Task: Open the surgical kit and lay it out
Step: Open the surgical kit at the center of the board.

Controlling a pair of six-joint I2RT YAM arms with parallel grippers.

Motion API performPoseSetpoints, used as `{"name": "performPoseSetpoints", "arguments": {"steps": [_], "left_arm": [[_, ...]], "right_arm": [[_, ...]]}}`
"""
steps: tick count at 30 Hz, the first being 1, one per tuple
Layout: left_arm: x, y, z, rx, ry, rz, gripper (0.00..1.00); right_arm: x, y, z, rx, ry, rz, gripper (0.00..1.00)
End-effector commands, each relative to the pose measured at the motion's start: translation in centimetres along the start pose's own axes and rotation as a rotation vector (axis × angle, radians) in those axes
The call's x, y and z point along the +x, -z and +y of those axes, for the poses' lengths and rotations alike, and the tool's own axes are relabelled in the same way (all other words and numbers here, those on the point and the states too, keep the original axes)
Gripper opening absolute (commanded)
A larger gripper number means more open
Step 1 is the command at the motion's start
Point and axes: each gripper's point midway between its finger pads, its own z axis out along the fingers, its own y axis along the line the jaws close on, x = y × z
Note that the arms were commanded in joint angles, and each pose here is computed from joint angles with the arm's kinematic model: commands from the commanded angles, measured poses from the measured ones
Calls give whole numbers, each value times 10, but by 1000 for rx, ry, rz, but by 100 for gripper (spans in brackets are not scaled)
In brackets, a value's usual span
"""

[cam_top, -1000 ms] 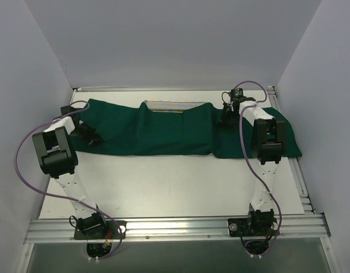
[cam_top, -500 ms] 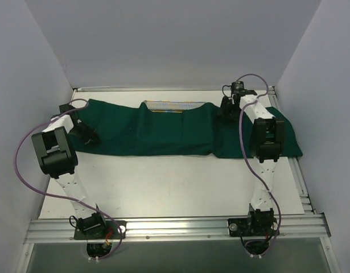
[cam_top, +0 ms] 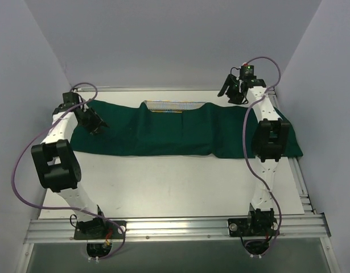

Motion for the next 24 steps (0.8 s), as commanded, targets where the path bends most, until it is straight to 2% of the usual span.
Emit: {"name": "performPoseSetpoints", "arguments": {"steps": [1,14,24], "left_arm": [[5,21,-28,106,-81,-16,44],[20,18,-46,167,-85,26,45],[23,15,-45,173,-78,37,45]], "right_arm": [[20,-9,25,-79,-19,46,62],[17,-34,-6,169,-306,23,79],[37,-54,-1,209,-321,74,80]]}}
